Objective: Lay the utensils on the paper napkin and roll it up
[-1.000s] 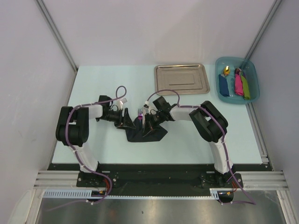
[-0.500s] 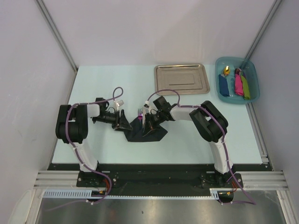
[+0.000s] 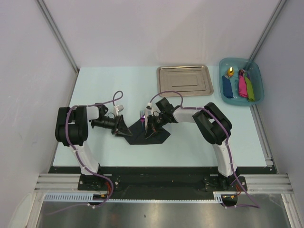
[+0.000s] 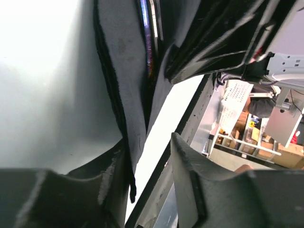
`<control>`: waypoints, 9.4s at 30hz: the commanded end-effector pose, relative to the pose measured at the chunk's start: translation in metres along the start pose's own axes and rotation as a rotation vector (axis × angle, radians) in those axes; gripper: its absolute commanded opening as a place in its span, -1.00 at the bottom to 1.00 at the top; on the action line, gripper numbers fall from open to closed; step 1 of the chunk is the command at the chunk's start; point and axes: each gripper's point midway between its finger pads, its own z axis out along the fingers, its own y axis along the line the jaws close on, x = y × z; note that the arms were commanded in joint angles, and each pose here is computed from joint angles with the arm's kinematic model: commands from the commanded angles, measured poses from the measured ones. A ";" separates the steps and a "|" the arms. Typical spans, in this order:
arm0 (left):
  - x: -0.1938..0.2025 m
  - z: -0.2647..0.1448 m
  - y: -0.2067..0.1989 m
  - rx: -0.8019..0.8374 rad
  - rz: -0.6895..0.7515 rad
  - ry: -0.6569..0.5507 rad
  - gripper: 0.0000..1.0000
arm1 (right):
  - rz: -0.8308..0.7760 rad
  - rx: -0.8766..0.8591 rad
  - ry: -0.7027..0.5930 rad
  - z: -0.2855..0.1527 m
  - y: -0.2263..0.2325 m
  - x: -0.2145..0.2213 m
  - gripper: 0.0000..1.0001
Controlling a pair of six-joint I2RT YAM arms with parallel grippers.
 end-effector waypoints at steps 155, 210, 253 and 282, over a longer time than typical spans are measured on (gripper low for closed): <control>-0.012 0.051 -0.104 0.163 0.185 -0.128 0.15 | 0.065 0.115 -0.012 -0.049 -0.040 -0.005 -1.00; 0.002 0.084 0.005 -0.096 0.008 -0.006 -0.68 | 0.032 0.132 -0.027 -0.054 -0.038 -0.013 -0.92; -0.052 0.079 -0.061 -0.121 0.177 -0.160 -0.69 | -0.041 0.205 0.002 -0.018 -0.054 -0.023 -1.00; -0.046 0.088 0.024 -0.535 0.039 -0.107 -0.85 | -0.105 0.088 -0.108 -0.053 0.019 -0.036 -0.55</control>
